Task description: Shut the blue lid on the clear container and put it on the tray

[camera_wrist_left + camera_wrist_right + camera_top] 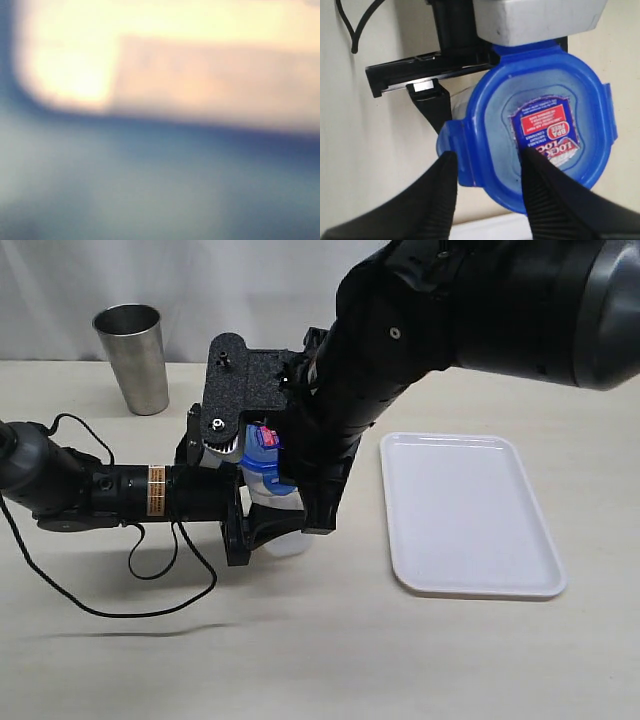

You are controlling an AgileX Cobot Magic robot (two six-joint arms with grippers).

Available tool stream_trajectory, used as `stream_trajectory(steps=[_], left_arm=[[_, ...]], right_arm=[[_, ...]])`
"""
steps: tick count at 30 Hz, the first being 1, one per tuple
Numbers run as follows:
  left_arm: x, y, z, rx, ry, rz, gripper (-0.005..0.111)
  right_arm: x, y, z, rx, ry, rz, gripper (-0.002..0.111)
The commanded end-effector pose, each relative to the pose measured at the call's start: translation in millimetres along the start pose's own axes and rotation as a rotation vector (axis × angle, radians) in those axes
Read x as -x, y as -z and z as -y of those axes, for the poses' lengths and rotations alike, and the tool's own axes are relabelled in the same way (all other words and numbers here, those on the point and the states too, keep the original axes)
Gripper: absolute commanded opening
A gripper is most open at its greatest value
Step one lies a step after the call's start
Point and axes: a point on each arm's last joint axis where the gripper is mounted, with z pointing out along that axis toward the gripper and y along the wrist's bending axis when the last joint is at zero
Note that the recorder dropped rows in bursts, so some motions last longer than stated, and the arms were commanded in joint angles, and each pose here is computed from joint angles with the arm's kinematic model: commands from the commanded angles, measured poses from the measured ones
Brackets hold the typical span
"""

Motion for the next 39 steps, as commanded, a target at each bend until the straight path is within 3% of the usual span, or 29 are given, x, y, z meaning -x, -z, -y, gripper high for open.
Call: stream_trajectory(steps=[1,10,18,28,35,39], left_arm=[[7.1,0.0,-0.3,-0.008,-0.013,0.031,0.000],[7.3,0.0,0.1,-0.013,-0.012,0.033,0.000],[7.4,0.1,2.6,-0.040,-0.015,0.034,0.000],[7.4,0.1,2.6,-0.040,-0.025,0.035,0.000],[5.9,0.3,6.2,-0.078,-0.288,0.029,0.000],[5.7,0.3,6.7,-0.082,-0.342,0.030,0.000]], right_arm=[[-2.2,-15.7,-4.3,0.037,0.011,-0.041,0.040],[-4.2,-49.9,-13.0,0.112,0.075,-0.087,0.040],[-9.2,-68.3,-7.9,0.035,0.065,-0.152,0.040],[-5.4,-68.6,-11.2,0.067,0.018,-0.110,0.040],[5.2,-26.1,-11.3,0.111,-0.062,0.026,0.040],[10.6,6.4,-8.2,0.099,-0.112,0.113,0.040]])
